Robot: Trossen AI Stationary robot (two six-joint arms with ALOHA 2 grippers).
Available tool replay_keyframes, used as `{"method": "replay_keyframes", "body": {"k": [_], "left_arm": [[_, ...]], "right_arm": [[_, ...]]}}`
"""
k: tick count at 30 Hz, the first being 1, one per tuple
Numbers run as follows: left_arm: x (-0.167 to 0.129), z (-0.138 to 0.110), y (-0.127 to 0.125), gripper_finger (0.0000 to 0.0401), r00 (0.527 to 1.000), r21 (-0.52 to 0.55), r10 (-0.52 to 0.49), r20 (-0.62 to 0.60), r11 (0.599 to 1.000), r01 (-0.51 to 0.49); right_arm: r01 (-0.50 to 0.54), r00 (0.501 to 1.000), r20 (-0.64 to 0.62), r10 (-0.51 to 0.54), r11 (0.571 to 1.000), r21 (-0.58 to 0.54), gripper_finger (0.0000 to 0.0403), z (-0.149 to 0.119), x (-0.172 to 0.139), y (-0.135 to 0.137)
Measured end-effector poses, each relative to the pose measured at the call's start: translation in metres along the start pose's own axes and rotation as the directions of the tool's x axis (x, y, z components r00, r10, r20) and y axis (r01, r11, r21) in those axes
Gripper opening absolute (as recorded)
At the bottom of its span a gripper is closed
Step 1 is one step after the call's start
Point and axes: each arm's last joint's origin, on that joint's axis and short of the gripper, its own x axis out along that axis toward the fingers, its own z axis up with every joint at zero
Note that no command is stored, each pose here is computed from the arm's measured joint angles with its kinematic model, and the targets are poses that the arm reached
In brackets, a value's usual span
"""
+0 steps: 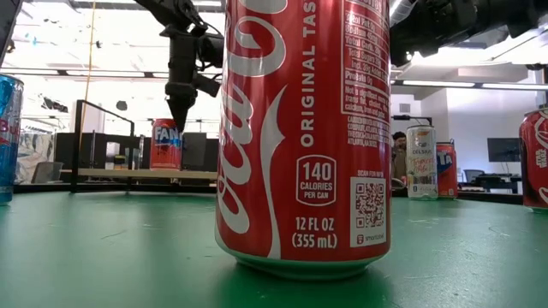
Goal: Place canned beverage on shelf
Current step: Put the middle red soda can on the shelf
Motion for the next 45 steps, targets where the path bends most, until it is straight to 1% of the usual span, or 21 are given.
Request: {"method": "replay_keyframes", "body": {"k": [11, 15, 17, 20, 21, 22, 24, 26, 30, 35, 38, 45], "left_arm": [[0.002, -0.009, 0.000, 0.0000, 0.984, 0.022, 0.104, -0.142, 0.995, -0.102], [0.003, -0.012, 0.004, 0.0000, 0.979, -0.009, 0.122, -0.162, 0.992, -0.125], [0.004, -0.013, 0.005, 0.0000, 0.984, -0.026, 0.093, -0.154, 0.995, -0.098], [0.004, -0.011, 0.001, 0.0000, 0.995, -0.021, -0.019, -0.094, 1.000, 0.017], [0.004, -0.010, 0.000, 0.0000, 0.996, -0.013, -0.047, -0.075, 0.999, 0.046], [0.004, -0.009, -0.001, 0.0000, 0.997, -0.008, -0.054, -0.060, 0.999, 0.054], [0.004, -0.005, 0.001, 0.0000, 0.999, -0.006, -0.030, -0.027, 1.000, 0.029], [0.004, -0.003, 0.005, 0.0000, 1.000, -0.015, 0.020, -0.008, 1.000, -0.020], [0.004, 0.000, 0.010, 0.0000, 0.994, -0.014, 0.106, -0.002, 0.994, -0.106], [0.005, 0.001, 0.015, 0.0000, 0.991, -0.012, 0.130, 0.020, 0.991, -0.130], [0.006, -0.002, 0.021, 0.0000, 0.989, -0.028, 0.150, 0.005, 0.988, -0.149], [0.009, -0.013, 0.032, 0.0000, 0.989, -0.088, 0.142, -0.034, 0.986, -0.145]], "right_arm": [[0.000, 1.000, 0.000, 0.000, 1.000, -0.003, 0.0240, 0.000, 0.000, 0.000], [0.000, 1.000, -0.003, 0.000, 1.000, -0.003, 0.0240, 0.000, 0.000, 0.000], [-0.001, 1.000, -0.003, 0.001, 1.000, -0.003, 0.0240, 0.000, 0.000, 0.000], [-0.001, 1.000, -0.007, 0.001, 1.000, -0.004, 0.0240, -0.001, 0.000, 0.000], [-0.002, 1.000, -0.008, 0.001, 1.000, -0.004, 0.0240, -0.001, 0.000, 0.000], [-0.001, 1.000, -0.009, 0.001, 1.000, -0.005, 0.0240, -0.001, 0.000, 0.000], [0.000, 1.000, -0.010, -0.001, 1.000, -0.005, 0.0240, -0.001, 0.000, 0.000], [0.003, 1.000, -0.010, -0.003, 1.000, -0.004, 0.0240, -0.001, 0.000, -0.001], [0.002, 1.000, -0.010, -0.003, 1.000, -0.004, 0.0240, -0.001, 0.000, -0.001], [0.003, 1.000, -0.009, -0.003, 1.000, -0.003, 0.0240, -0.001, 0.000, -0.001], [0.003, 1.000, -0.009, -0.003, 1.000, 0.004, 0.0240, -0.001, 0.000, -0.001], [0.003, 1.000, -0.009, -0.003, 1.000, 0.005, 0.0240, -0.001, 0.000, -0.001]]}}
